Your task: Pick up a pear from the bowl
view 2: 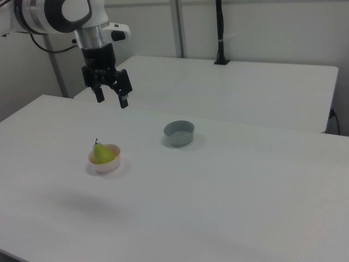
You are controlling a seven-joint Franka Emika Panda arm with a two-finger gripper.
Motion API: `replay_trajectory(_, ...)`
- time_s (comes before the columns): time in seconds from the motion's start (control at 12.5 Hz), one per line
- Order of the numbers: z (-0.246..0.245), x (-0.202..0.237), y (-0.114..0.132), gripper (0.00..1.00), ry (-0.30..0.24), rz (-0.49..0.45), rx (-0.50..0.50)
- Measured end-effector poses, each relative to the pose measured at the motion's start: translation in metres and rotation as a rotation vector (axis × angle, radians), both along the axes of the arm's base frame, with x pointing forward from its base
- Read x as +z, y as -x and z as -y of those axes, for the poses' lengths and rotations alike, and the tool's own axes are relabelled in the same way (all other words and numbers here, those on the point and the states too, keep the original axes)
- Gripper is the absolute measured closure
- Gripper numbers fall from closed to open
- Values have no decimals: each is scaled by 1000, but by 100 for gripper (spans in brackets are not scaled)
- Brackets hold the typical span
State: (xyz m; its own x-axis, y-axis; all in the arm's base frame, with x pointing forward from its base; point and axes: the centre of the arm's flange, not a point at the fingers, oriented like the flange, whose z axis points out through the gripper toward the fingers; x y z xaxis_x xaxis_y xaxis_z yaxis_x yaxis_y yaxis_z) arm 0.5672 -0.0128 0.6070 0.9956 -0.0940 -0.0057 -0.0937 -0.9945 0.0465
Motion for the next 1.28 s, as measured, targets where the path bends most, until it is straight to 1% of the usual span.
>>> replay_trajectory(0.56, 0, -1, 0, 0, 0, -1, 4)
replay_trajectory(0.8, -5, -1, 0, 0, -3, -5, 67)
replay_trajectory(1.2, -50, -4, 0, 0, -31, -8, 154)
replay_trajectory(1.28, -69, -4, 1, 0, -33, -8, 186)
